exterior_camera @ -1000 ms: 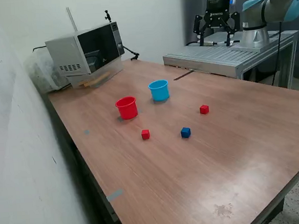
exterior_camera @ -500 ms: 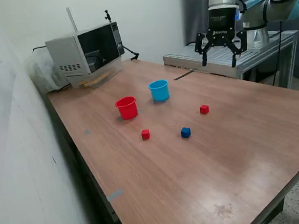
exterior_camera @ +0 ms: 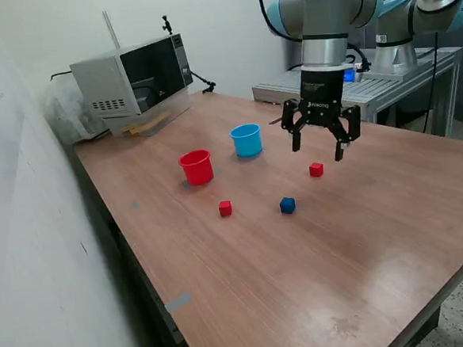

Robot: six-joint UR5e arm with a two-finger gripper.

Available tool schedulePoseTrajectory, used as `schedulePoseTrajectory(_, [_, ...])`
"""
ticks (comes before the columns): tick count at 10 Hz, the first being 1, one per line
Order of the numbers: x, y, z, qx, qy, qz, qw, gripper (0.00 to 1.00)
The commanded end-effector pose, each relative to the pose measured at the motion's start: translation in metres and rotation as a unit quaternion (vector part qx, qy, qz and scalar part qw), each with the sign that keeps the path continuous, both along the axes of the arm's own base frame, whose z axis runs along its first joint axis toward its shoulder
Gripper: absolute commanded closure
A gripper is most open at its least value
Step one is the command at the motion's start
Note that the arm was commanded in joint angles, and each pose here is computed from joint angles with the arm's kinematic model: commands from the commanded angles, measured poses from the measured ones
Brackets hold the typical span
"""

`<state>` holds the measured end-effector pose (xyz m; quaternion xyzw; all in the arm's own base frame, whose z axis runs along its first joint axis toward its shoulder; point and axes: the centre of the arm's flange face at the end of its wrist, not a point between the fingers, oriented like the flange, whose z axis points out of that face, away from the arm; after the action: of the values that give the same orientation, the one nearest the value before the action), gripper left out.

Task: Place red objects in the red bin, and blue objects in the blue bin.

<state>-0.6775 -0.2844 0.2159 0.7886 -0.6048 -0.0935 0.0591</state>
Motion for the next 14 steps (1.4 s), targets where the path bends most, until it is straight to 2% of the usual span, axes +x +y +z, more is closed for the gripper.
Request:
schedulePoseTrajectory(1, [-0.026, -0.003, -0.053, 0.003, -0.003, -0.017, 0.9998, 0.0])
schedulePoseTrajectory(6, [-0.034, 0.011, -0.102, 0.005, -0.01, -0.026, 0.9996, 0.0])
schedulePoseTrajectory(9, [-0.049, 0.038, -0.099, 0.005, 0.0, -0.036, 0.9993, 0.0])
schedulePoseTrajectory(14, [-0.054, 0.052, -0.098, 0.006, 0.006, -0.04, 0.9992, 0.0])
